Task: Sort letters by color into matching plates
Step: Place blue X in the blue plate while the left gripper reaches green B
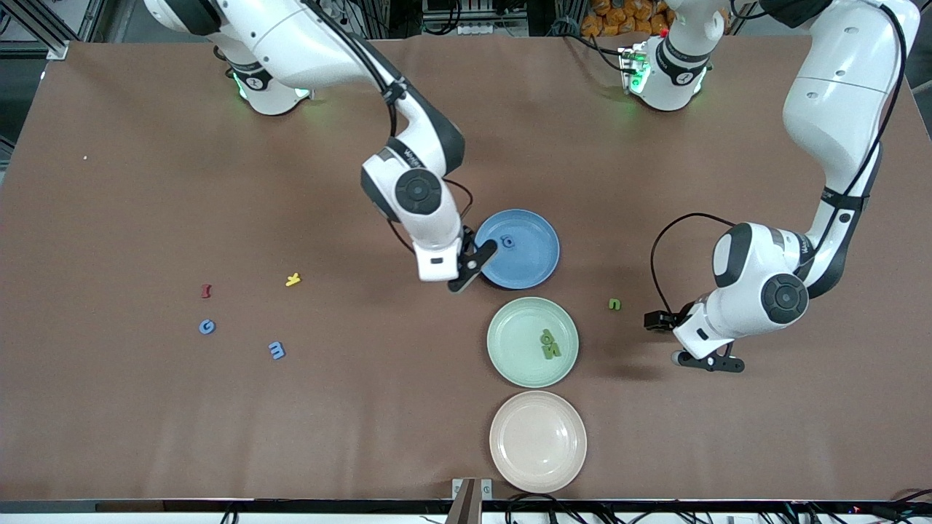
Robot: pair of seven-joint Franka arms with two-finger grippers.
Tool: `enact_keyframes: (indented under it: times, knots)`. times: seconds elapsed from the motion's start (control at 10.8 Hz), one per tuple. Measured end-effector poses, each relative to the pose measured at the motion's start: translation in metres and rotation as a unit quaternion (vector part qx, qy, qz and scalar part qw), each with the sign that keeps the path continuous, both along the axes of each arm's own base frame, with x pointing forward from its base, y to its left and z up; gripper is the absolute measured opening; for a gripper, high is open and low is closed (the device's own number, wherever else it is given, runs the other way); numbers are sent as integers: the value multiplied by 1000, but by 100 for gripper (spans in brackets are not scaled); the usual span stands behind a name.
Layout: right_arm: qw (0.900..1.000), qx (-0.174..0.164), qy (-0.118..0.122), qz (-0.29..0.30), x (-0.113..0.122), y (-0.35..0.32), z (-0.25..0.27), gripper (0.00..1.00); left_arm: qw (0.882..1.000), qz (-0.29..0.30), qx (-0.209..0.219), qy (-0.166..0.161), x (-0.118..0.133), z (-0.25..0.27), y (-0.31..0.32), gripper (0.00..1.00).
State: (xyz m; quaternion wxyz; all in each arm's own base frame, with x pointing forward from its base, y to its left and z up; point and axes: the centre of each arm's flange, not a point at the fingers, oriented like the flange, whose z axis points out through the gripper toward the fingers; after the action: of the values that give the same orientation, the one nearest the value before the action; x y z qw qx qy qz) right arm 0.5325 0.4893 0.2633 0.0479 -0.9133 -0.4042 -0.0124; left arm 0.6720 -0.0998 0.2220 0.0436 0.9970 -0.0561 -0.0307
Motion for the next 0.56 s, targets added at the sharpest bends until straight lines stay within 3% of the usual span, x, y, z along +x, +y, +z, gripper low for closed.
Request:
enact_keyframes:
  times: [0.09,0.28,0.56]
  knots:
    - [1000,4,3,11,-11,18,-5,29,1000,20,3,4,-2,-1,1,93]
    - [999,17,4,31,-29,49,-7,29,996,86,8,12,-3,-3,1,72]
    - [998,42,4,46,-45,79,-8,32,992,127,12,18,-4,-9,4,71]
